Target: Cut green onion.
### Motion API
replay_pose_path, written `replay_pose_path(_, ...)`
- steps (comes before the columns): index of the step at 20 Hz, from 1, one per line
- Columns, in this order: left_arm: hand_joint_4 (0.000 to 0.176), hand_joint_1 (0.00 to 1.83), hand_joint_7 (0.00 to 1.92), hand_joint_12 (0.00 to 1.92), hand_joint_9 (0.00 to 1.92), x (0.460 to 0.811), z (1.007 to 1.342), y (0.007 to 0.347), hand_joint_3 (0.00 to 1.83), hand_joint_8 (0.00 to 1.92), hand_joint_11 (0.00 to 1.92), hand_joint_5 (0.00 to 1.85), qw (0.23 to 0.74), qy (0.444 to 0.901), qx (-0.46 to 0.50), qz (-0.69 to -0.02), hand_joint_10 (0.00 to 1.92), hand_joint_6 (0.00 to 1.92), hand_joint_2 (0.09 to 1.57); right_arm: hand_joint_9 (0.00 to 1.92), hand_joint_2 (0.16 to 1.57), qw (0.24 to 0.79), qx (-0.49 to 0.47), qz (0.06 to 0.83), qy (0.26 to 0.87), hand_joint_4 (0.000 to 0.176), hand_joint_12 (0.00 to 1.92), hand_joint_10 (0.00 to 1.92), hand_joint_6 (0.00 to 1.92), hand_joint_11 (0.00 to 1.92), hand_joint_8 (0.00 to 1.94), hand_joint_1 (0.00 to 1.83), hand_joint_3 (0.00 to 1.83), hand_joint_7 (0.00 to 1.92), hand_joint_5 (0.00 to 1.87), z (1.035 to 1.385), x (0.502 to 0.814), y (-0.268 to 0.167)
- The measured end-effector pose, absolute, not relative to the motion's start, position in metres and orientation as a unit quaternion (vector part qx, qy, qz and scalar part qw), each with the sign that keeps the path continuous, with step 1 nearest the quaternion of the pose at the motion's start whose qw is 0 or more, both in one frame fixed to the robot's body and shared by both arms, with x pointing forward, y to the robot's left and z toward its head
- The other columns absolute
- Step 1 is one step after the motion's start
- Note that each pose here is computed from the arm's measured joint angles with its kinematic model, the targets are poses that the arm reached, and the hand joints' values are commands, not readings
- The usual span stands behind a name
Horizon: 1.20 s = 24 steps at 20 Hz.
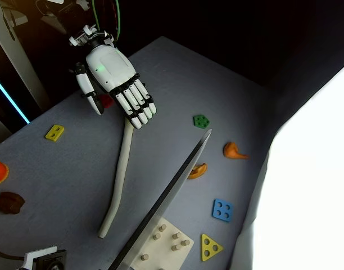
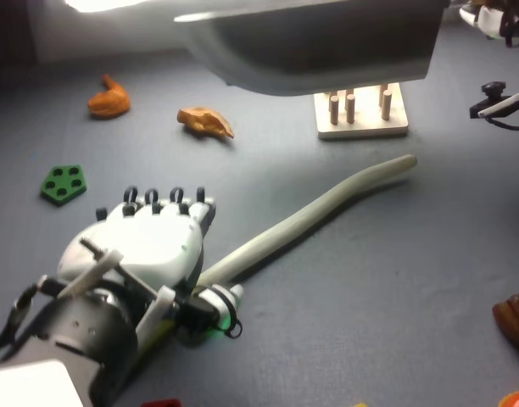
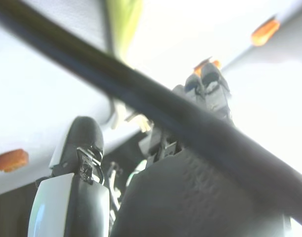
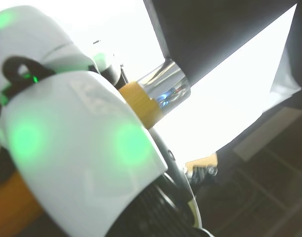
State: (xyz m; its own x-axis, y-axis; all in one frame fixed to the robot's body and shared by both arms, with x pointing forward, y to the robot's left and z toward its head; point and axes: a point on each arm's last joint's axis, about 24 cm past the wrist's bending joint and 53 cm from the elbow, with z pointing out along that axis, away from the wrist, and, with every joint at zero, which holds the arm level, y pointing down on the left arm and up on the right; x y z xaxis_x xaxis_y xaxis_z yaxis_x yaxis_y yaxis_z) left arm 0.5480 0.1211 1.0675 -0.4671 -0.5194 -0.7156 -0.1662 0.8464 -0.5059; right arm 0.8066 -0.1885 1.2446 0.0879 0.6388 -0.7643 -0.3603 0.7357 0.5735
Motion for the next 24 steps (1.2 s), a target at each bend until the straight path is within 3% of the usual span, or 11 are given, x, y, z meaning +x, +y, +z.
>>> replay_pose_path(9,0.0,0.35,0.08,0.02,0.05,0.568,1.087,0.114,0.0,0.01,0.03,0.08,0.469,0.841,-0.186,-0.193,0.01,0.0,1.4,1.48,1.14,0.729,0.124,0.33,0.586,0.176,1.92,1.92,1.92,1.53,1.94,1.54,0.0,1.41,1.21,1.231,0.819,-0.191)
replay_pose_path(15,0.0,0.5,0.1,0.08,0.06,0.58,1.098,0.114,0.0,0.0,0.0,0.1,0.472,0.842,-0.178,-0.191,0.0,0.01,1.38,1.49,1.15,0.728,0.126,0.325,0.59,0.176,1.92,1.92,1.92,1.53,1.94,1.53,0.0,1.41,1.22,1.221,0.822,-0.195)
replay_pose_path(18,0.0,0.4,0.08,0.01,0.05,0.583,1.103,0.116,0.0,0.01,0.01,0.08,0.472,0.844,-0.172,-0.187,0.01,0.01,1.41,1.48,1.16,0.721,0.132,0.335,0.592,0.176,1.92,1.92,1.92,1.53,1.94,1.53,0.01,1.4,1.2,1.21,0.82,-0.192)
replay_pose_path(24,0.0,0.51,0.1,0.05,0.06,0.59,1.111,0.118,0.0,0.0,0.01,0.08,0.476,0.843,-0.17,-0.184,0.0,0.0,1.38,1.49,1.14,0.72,0.127,0.335,0.594,0.176,1.92,1.92,1.92,1.53,1.94,1.55,0.0,1.41,1.2,1.201,0.817,-0.186)
